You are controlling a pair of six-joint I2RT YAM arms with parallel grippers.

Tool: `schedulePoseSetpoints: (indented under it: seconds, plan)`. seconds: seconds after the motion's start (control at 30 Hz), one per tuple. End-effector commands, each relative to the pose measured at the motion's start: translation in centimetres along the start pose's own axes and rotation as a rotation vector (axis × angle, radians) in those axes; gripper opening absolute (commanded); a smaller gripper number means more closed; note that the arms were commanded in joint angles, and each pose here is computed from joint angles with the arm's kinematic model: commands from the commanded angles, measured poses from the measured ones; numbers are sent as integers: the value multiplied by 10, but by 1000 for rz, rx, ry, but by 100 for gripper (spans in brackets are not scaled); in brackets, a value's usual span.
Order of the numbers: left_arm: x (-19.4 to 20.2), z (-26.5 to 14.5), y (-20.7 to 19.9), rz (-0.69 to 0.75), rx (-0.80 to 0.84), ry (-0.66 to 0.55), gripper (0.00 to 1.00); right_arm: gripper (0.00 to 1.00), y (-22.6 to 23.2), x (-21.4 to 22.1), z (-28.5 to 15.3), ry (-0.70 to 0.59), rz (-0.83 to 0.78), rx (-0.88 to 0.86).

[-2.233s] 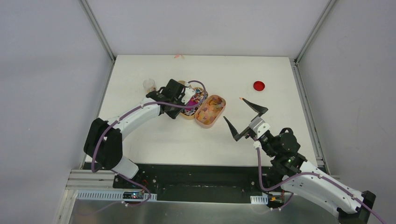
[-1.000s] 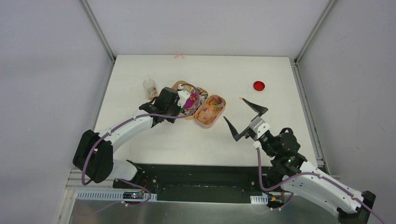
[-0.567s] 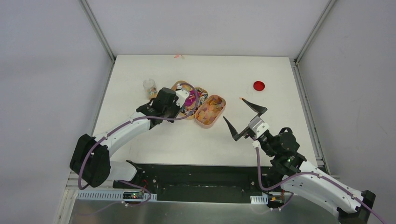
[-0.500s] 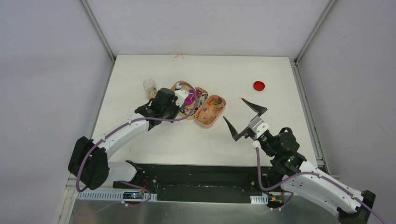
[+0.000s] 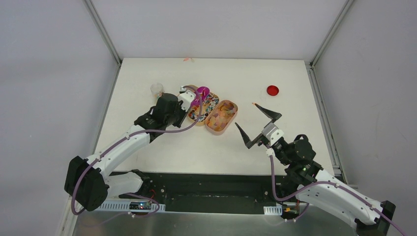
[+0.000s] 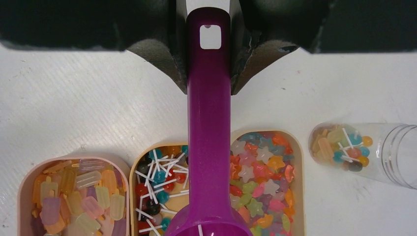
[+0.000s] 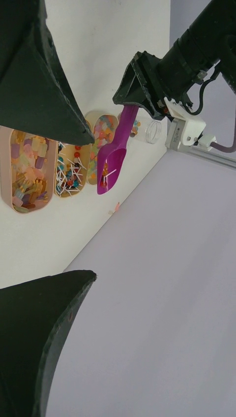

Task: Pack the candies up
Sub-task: Place the fake candies in the packing bottle.

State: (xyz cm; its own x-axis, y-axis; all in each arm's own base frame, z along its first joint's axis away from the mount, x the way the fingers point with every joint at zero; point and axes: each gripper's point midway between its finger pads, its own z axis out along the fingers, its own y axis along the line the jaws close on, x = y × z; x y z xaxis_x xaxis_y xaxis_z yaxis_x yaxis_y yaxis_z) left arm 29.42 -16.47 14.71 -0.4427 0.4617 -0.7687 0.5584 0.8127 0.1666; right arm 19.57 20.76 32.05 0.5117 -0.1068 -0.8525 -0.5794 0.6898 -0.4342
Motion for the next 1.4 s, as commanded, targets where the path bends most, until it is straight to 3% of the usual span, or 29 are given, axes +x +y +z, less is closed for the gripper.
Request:
schedulePoseSetpoints:
  seconds: [0.0,0.4,0.63,0.9,1.37]
  plan:
    - [-32,-16,10,-10,-46,-103,0,99,-11,-21,1,-54,9,29]
    - [-55,-44,26,-51,-103,-68,0,99,-4,-17,6,-51,48,11]
    - [-59,-52,40,-87,-171,24,0,99,-4,-13,8,-45,56,23]
    - [-74,-63,58,-210,-249,-2,0,99,0,-10,8,-41,65,6]
    - [-64,-84,95,-334,-299,40,0,99,2,-21,3,-62,94,-23]
